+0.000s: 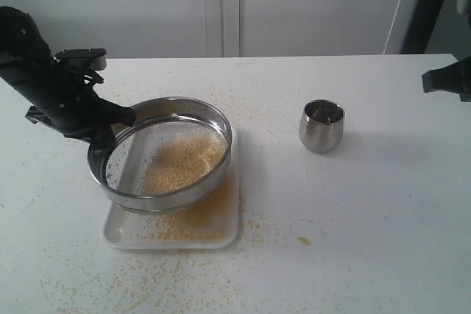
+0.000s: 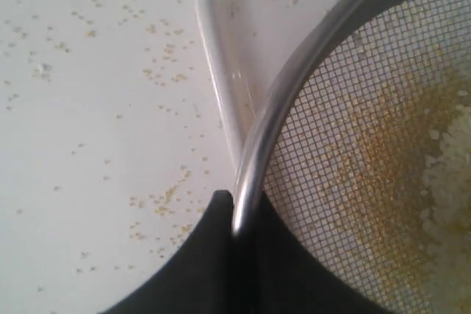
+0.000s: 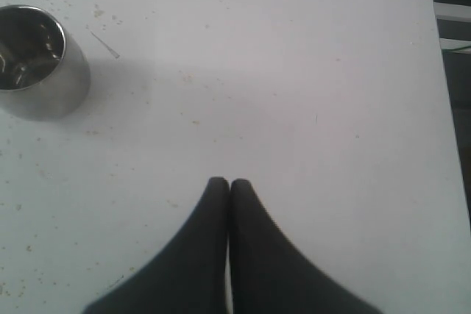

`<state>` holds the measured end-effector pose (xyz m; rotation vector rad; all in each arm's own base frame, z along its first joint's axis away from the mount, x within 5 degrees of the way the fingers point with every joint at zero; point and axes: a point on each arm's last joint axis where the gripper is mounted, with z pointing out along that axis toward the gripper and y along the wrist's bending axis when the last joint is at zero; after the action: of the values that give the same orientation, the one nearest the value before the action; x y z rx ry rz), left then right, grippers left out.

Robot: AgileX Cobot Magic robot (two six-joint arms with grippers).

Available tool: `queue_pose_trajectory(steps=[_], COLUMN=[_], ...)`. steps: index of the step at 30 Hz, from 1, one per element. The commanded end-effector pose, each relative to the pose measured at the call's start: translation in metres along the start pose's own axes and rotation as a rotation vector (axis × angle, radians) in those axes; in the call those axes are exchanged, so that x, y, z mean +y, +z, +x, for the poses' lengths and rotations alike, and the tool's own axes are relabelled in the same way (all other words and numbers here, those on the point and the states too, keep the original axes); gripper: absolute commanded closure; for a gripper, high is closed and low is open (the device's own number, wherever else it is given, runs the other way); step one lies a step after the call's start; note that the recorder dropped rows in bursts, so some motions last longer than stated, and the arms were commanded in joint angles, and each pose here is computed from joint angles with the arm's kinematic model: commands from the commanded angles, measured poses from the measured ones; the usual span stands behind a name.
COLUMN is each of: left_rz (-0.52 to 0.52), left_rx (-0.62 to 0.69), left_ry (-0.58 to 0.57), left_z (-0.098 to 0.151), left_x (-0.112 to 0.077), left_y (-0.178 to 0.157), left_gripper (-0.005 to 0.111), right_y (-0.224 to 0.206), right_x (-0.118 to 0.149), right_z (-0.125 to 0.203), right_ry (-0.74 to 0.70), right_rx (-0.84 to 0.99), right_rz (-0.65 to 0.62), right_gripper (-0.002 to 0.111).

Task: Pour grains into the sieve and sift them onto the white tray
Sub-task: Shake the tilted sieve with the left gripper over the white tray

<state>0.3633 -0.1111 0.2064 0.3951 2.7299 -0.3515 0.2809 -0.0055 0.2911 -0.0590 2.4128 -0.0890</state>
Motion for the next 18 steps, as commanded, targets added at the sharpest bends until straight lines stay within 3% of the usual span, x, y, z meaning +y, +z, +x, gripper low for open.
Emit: queue_pose_trajectory(steps=[1, 2, 3, 4, 6, 7, 8, 10, 11, 13, 16, 17, 18], left_rz=[0.037, 0.032, 0.022, 0.021, 0.024, 0.043, 0.052, 0.034, 0.022, 0.021, 0.029, 0.029, 0.025], left_rx=[0.019, 0.008, -0.026, -0.039, -0.04, 0.004, 0.025, -0.004, -0.043, -0.053, 0.002, 0.003, -0.012], left_ry=[0.169, 0.098, -0.167, -0.223, -0.008, 0.259, 0.311, 0.072, -0.135, -0.09, 0.234, 0.192, -0.017], left_z=[0.002, 0.001, -0.003, -0.004, -0.004, 0.001, 0.003, 0.0, -0.004, -0.005, 0.001, 0.001, -0.001], left_x=[-0.007, -0.005, 0.002, 0.003, -0.005, -0.012, -0.013, -0.007, -0.002, -0.003, -0.005, -0.002, 0.001], left_y=[-0.006, -0.007, -0.008, -0.008, -0.006, -0.005, -0.005, -0.006, -0.007, -0.007, -0.006, -0.007, -0.008], left_gripper=[0.107, 0.107, 0.107, 0.107, 0.107, 0.107, 0.107, 0.107, 0.107, 0.107, 0.107, 0.107, 0.107], right_y=[-0.002, -0.002, -0.002, -0.002, -0.002, -0.002, -0.002, -0.002, -0.002, -0.002, -0.002, -0.002, -0.002], right_x=[-0.001, -0.001, -0.001, -0.001, -0.001, -0.001, -0.001, -0.001, -0.001, -0.001, -0.001, -0.001, -0.001], right_z=[-0.001, -0.001, -0.001, -0.001, -0.001, -0.001, -0.001, -0.001, -0.001, -0.001, -0.001, -0.001, -0.001], right_ry=[0.004, 0.004, 0.004, 0.004, 0.004, 0.004, 0.004, 0.004, 0.004, 0.004, 0.004, 0.004, 0.004], right_rx=[-0.017, -0.017, -0.017, -0.017, -0.019, -0.019, -0.019, -0.019, -0.019, -0.019, -0.018, -0.018, -0.018], right_rz=[0.001, 0.001, 0.001, 0.001, 0.001, 0.001, 0.001, 0.001, 0.001, 0.001, 0.001, 0.001, 0.001], right_gripper=[0.108, 0.108, 0.108, 0.108, 0.108, 0.108, 0.108, 0.108, 0.108, 0.108, 0.108, 0.108, 0.108])
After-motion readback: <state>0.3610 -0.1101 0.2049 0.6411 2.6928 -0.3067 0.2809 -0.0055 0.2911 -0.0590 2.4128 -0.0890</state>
